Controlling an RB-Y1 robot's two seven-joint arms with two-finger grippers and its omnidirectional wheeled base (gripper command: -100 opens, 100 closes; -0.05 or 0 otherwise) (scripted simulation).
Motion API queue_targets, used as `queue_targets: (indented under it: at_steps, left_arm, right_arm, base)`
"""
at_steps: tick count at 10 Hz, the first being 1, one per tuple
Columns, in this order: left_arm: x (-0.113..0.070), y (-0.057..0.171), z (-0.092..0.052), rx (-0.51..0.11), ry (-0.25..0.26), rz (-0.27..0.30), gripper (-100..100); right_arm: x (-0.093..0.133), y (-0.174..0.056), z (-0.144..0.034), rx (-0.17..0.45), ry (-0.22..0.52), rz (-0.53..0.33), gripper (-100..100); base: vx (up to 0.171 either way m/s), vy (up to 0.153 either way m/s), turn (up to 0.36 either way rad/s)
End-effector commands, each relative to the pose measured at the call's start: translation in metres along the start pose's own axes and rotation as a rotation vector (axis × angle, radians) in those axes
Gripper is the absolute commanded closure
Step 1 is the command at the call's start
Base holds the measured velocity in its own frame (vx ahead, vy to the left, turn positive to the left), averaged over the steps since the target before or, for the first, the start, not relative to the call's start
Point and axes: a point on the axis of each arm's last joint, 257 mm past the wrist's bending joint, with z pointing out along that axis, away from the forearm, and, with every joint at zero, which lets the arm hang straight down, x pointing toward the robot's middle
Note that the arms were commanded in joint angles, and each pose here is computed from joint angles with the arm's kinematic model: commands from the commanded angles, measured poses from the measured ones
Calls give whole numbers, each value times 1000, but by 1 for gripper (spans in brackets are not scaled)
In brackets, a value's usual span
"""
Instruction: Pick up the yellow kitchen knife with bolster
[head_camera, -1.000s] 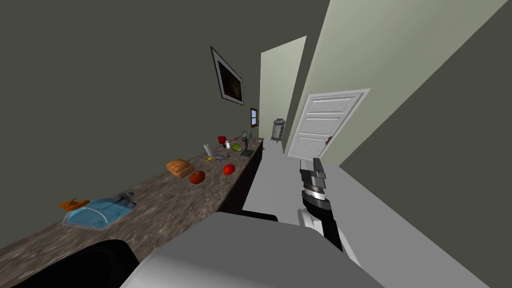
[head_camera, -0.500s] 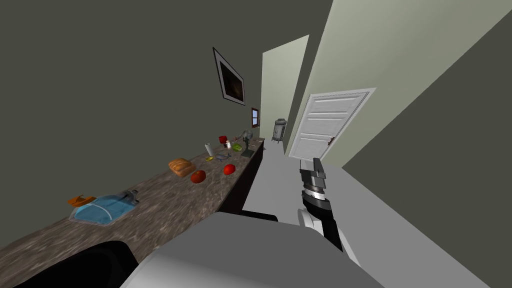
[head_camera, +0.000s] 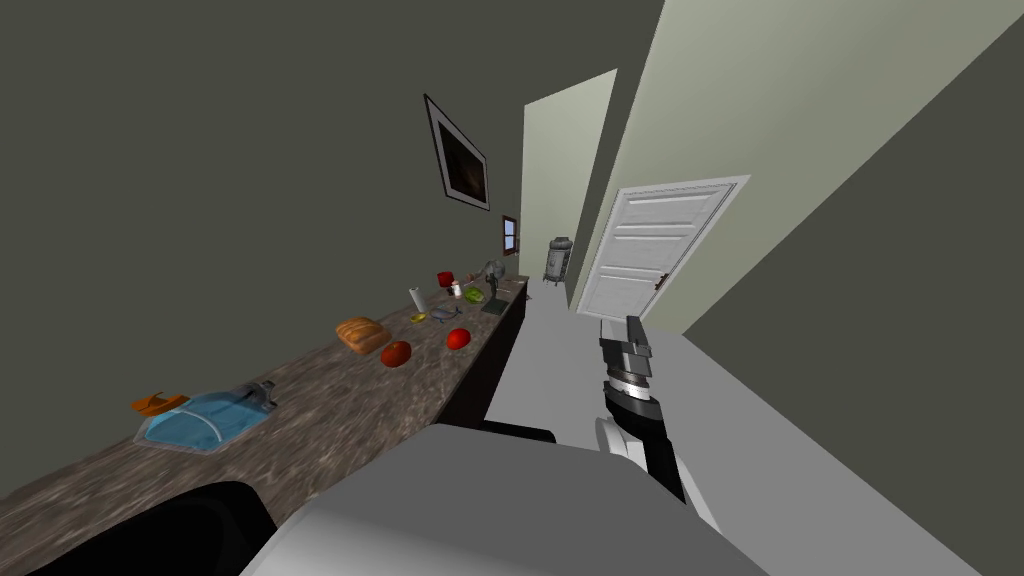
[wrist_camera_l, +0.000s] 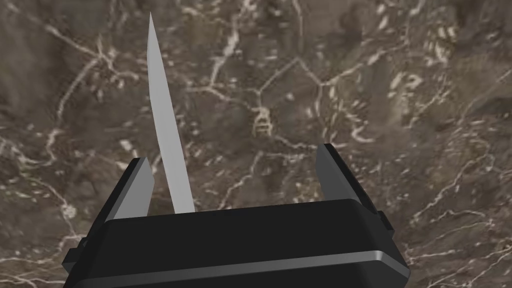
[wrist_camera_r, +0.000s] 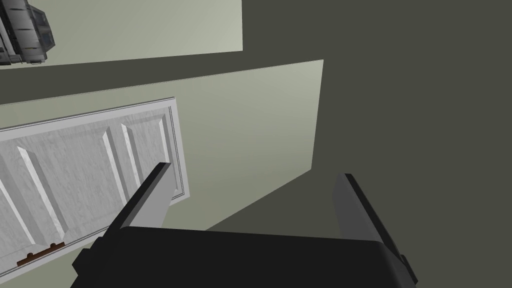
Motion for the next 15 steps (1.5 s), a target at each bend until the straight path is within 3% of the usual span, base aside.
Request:
queue_targets:
  at_steps: [1,2,3,4,6,12,13,15]
  left_arm:
    - [0,0,0,0,0,0,-100]
    - [0,0,0,0,0,0,-100]
    - [34,13,15,3,15,-11,-100]
    - [26,26,3,-30,-7,5,-100]
    - [35,14,15,1,14,1,-100]
    - [36,13,16,5,17,1,-100]
    - [61,24,26,5,19,-1,-100]
    - [63,24,27,8,20,14,-100]
  right_arm:
    - [0,0,0,0,0,0,0]
    - [0,0,0,0,0,0,0]
    - [0,0,0,0,0,0,0]
    - [0,0,0,0,0,0,0]
    - [0,0,0,0,0,0,0]
    - [0,0,0,0,0,0,0]
    - [0,0,0,0,0,0,0]
    - [0,0,0,0,0,0,0]
  base:
    - [-17,17,-55]
    - [-6,6,-18]
    - [-15,15,-50]
    - [-20,21,-67]
    - [3,-3,9]
    - [-1,1,-3]
    - [-3,3,-10]
    - [-2,2,-6]
